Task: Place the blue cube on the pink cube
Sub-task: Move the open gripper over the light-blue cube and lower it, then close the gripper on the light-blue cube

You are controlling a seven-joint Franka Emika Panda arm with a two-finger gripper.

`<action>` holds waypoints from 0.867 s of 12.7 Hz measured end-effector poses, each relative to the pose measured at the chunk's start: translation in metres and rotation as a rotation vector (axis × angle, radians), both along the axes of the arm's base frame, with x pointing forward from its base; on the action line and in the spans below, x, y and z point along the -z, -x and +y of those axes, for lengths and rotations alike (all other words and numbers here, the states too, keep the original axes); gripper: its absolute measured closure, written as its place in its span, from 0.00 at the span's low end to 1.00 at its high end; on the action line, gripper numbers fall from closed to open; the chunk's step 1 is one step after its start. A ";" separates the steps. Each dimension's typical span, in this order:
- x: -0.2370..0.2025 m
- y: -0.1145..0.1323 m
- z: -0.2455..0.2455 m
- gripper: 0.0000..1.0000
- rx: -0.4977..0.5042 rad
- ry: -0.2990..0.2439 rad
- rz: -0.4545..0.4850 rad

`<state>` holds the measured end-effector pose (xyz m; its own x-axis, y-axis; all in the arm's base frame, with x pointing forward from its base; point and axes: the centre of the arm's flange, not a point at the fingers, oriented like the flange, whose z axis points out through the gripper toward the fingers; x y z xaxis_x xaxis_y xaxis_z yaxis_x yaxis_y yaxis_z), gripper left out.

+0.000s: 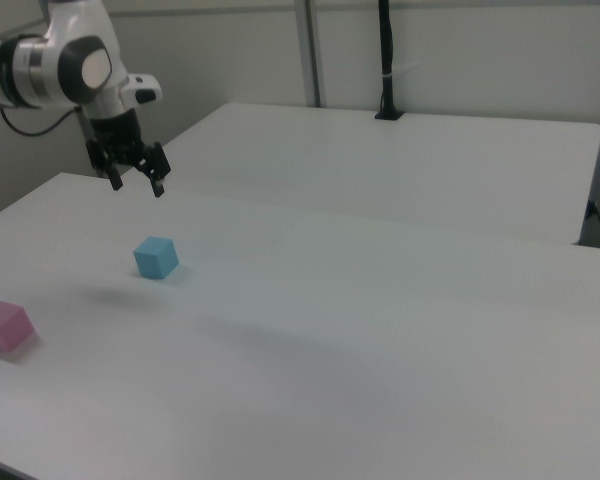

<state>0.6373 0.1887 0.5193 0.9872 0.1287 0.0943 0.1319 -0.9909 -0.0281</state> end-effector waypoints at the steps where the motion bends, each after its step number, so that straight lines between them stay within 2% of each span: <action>1: 0.021 -0.007 0.014 0.00 0.006 0.010 -0.008; 4: 0.085 -0.020 0.046 0.00 0.002 0.057 -0.005; 7: 0.139 -0.033 0.056 0.00 -0.003 0.081 -0.012; 11: 0.160 -0.039 0.060 0.00 0.001 0.072 -0.033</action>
<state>0.6768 0.2488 0.3591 0.9839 0.1349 0.1176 0.1301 -0.9904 0.0472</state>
